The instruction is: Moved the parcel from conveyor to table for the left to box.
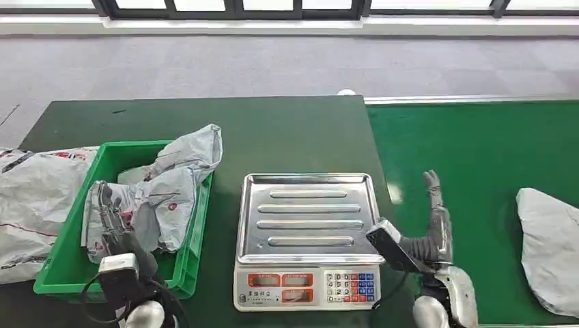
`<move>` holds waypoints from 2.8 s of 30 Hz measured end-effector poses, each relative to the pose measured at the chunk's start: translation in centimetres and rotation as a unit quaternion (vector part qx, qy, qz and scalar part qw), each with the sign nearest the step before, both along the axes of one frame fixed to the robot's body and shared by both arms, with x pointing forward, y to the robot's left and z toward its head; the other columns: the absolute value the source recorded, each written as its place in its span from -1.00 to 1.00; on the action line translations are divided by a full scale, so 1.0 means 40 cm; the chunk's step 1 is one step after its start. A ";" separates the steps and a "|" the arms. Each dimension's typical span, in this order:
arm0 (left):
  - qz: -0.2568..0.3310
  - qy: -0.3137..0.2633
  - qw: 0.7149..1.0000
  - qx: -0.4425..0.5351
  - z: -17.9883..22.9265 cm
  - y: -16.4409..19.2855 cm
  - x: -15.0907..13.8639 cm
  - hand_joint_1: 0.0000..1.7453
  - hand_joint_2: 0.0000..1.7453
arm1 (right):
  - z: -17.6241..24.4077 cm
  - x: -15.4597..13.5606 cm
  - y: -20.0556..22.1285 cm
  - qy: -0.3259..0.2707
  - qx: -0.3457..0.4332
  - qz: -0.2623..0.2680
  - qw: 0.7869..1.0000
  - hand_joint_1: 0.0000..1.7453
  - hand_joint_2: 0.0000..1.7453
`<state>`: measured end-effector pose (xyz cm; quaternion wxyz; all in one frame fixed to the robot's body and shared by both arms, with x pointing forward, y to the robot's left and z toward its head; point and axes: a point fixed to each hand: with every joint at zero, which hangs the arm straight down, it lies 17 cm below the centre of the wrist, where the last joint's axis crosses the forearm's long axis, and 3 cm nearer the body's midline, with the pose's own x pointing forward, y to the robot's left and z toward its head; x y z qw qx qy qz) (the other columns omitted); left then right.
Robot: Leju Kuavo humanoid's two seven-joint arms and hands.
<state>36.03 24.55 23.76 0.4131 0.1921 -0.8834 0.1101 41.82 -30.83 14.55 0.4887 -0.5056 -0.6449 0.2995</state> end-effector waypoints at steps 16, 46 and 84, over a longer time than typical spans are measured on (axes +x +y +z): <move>-0.074 -0.044 0.995 -0.054 0.072 -0.024 -0.047 -1.00 -1.00 | -0.112 -0.060 -0.553 0.124 -0.245 -0.233 0.933 -1.00 1.00; -0.094 -0.025 0.994 -0.042 0.035 -0.039 -0.018 -1.00 -1.00 | -0.447 -0.387 -1.040 0.440 -0.165 -0.373 0.800 -1.00 1.00; -0.082 0.008 0.996 -0.041 -0.026 -0.025 -0.003 -1.00 -1.00 | -0.439 -0.054 -0.368 0.222 -0.051 -0.106 0.968 1.00 1.00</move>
